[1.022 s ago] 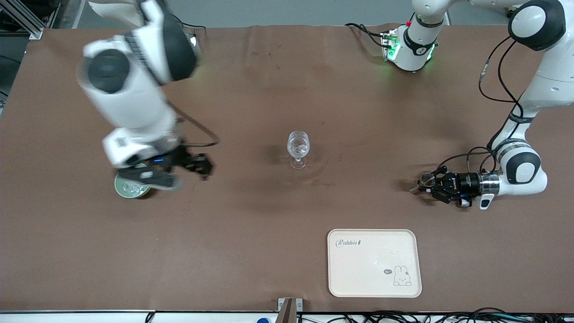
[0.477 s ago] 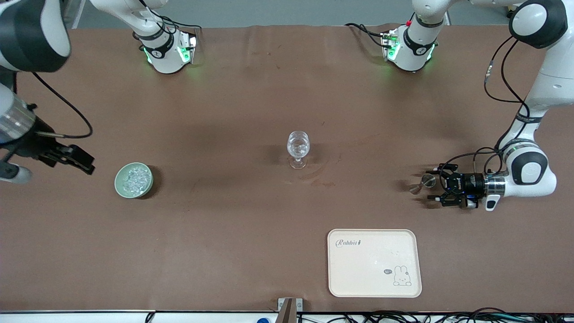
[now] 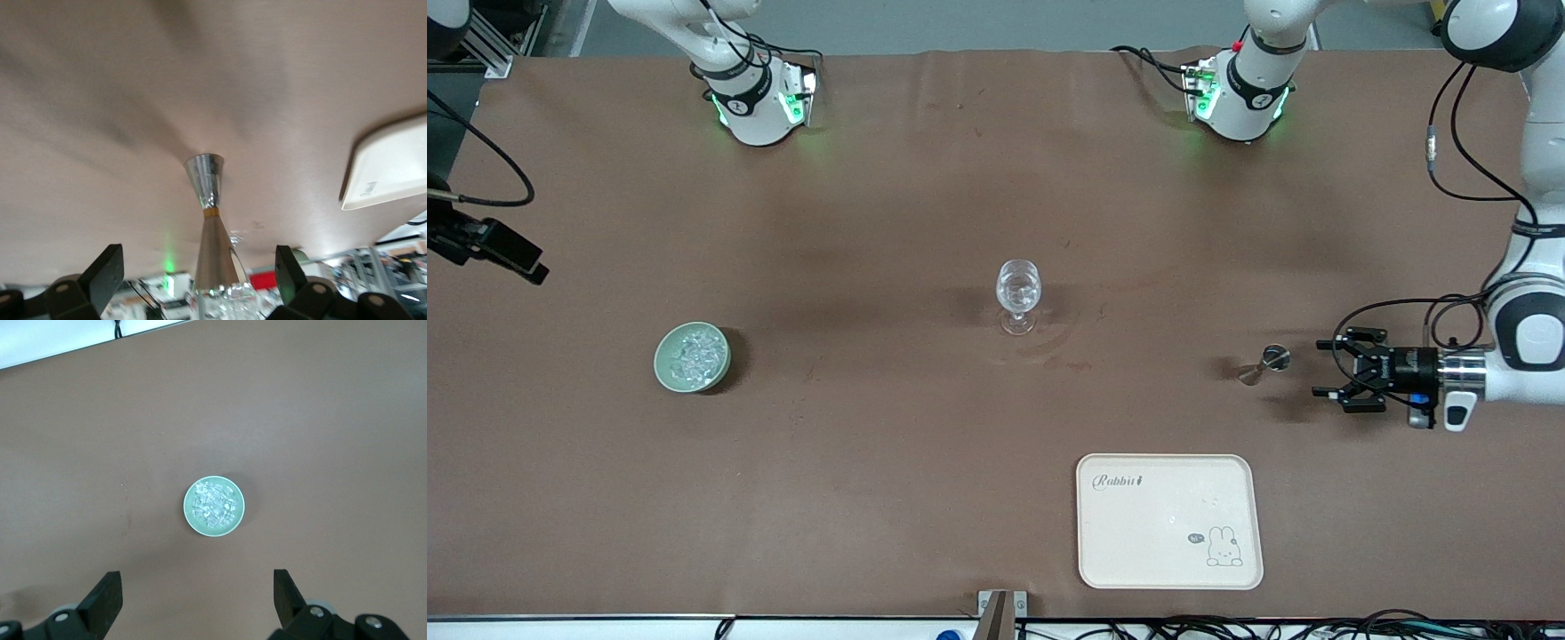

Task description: Pour wine and add ice with both arms

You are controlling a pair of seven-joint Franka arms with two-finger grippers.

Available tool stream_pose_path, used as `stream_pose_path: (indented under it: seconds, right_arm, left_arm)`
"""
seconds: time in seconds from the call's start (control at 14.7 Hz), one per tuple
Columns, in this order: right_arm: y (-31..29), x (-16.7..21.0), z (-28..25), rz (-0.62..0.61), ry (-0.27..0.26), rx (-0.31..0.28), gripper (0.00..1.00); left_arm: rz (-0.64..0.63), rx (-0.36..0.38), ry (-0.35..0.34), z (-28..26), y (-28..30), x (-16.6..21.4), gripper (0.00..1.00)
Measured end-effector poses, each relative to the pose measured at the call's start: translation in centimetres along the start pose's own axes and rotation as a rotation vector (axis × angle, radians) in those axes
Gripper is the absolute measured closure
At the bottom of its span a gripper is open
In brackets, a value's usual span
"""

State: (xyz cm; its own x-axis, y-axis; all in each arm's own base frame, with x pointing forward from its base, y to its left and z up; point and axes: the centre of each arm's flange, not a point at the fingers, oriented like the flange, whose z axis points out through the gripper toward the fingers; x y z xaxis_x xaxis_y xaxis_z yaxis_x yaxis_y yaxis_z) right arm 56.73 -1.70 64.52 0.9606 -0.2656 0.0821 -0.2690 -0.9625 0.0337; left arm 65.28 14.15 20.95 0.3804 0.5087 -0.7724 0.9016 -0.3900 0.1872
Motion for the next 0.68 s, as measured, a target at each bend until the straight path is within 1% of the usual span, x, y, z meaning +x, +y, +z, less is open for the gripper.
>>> stream_pose_path:
  seconds: [0.14,0.2,0.27,0.48,0.54,0.68]
  right_arm:
    - [0.9,-0.2,-0.7,0.008,-0.016,0.008,0.0]
    - [1.0,-0.4,-1.1,-0.01,-0.03,0.021,0.0]
    - [1.1,-0.8,-1.5,-0.048,-0.051,0.032,0.0]
    - [1.1,-1.9,-1.8,-0.148,-0.119,0.033,0.0]
    - [0.9,-2.2,-1.8,-0.166,-0.131,0.033,0.02]
    - [0.5,-2.8,-2.2,-0.185,-0.131,0.034,0.02]
  left_arm:
    - [0.079,0.055,0.081,-1.9,2.1,-2.7,0.0]
    - [0.119,0.082,0.122,-2.7,3.1,-4.4,0.0]
    - [0.157,0.107,0.162,-3.4,4.1,-6.3,0.0]
    - [0.27,0.189,0.293,-5.2,6.9,-12.0,0.0]
    - [0.315,0.224,0.341,-5.4,7.9,-14.1,0.0]
    - [0.419,0.298,0.439,-5.3,10.2,-18.9,0.0]
